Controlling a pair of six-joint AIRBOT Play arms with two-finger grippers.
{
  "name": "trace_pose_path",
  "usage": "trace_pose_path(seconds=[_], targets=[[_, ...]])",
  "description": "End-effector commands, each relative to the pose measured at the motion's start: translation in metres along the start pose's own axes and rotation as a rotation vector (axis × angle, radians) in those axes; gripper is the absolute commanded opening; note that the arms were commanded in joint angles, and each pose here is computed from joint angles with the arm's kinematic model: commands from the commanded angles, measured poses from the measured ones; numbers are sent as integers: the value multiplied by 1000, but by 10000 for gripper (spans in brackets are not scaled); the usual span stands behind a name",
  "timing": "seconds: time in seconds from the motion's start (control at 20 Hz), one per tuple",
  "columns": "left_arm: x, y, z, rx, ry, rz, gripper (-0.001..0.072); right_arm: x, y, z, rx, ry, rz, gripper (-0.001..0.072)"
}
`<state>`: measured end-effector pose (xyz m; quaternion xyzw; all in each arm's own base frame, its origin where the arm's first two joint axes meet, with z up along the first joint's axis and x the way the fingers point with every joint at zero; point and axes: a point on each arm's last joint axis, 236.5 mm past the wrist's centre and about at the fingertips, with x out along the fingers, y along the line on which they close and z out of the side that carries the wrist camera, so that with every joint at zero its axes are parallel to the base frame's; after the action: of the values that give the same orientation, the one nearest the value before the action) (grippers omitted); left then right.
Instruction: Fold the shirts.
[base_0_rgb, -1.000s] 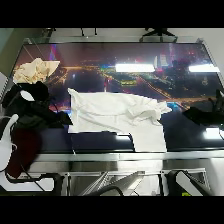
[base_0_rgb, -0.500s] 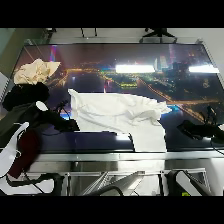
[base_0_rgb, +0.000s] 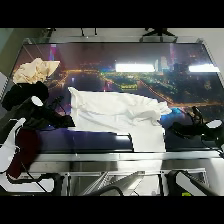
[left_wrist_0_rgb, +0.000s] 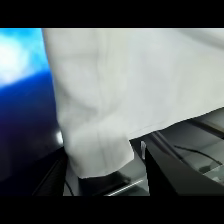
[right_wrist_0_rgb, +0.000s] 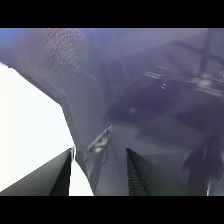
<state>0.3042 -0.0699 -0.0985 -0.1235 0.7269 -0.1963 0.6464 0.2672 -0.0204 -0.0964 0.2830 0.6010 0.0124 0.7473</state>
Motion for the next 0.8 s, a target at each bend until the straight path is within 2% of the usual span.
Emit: trace_pose_path(seconds=[0.0,0.15,0.35,0.45,0.5,0.55,0.6,0.65,0.75], targets=[[-7,6,-2,-36,-3,-21,523,7,1,-2,1,16,6,391],[-6,7,11,-35,-54,-10,523,13,9,-3,-18,30,39,391],[17,-5,8,27,4,-6,517,20,7,-5,-26,50,43,391],[25,-5,7,53,23,-6,136,21,10,-4,-30,45,56,391],[27,-3,7,50,27,-5,32,21,12,-3,-32,41,67,392],[26,1,7,42,24,-4,18,20,17,-1,-47,31,86,393],[23,3,6,32,21,-7,18,20,24,2,-74,17,112,431],[19,7,7,19,13,-9,18,19,32,7,-103,-6,145,568],[8,12,9,-4,-18,-15,18,19,40,16,-120,-24,168,593]])
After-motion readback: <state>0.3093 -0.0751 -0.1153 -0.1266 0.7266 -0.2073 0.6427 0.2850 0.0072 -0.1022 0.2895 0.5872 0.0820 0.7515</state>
